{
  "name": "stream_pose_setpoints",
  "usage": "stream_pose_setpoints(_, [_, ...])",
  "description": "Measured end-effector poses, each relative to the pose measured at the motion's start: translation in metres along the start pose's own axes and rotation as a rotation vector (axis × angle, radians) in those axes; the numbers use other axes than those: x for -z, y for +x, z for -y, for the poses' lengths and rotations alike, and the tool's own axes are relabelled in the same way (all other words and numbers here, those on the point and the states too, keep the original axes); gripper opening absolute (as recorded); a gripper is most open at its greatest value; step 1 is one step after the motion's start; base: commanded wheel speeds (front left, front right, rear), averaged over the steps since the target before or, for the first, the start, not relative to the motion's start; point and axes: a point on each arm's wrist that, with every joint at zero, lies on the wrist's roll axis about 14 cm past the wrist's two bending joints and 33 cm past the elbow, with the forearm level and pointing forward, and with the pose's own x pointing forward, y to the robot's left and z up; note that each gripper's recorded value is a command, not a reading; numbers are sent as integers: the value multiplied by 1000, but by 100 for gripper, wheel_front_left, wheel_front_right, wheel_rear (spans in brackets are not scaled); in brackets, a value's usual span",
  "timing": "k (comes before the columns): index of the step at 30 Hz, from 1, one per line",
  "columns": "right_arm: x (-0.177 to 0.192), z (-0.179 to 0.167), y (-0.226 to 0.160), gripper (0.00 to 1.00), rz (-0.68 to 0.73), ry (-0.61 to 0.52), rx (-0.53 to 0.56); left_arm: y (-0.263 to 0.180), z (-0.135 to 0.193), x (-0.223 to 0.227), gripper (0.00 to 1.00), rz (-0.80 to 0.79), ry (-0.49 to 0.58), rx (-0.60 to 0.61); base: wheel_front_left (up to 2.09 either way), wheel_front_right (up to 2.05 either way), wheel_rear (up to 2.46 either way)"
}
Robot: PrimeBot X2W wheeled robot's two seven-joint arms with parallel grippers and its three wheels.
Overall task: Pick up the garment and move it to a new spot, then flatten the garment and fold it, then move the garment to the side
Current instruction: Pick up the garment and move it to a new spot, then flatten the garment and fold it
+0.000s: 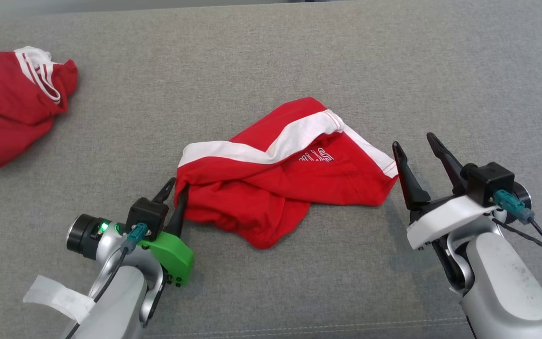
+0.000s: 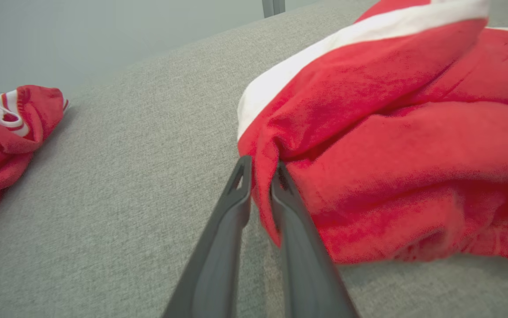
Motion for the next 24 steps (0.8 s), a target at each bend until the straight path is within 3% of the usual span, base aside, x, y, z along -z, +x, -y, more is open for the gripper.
stream_pose_setpoints(13, [6, -18, 50, 100, -104, 178, -62, -6, -23, -53, 100, 177, -175, -129, 0, 0, 0])
stream_pose_setpoints(19, [30, -27, 60, 100, -242, 151, -120, -19, -32, -65, 100, 223, -190, -166, 0, 0, 0])
stream_pose_setpoints(24, [40, -57, 68, 100, -322, 129, -230, -29, -39, -70, 100, 246, -195, -197, 0, 0, 0])
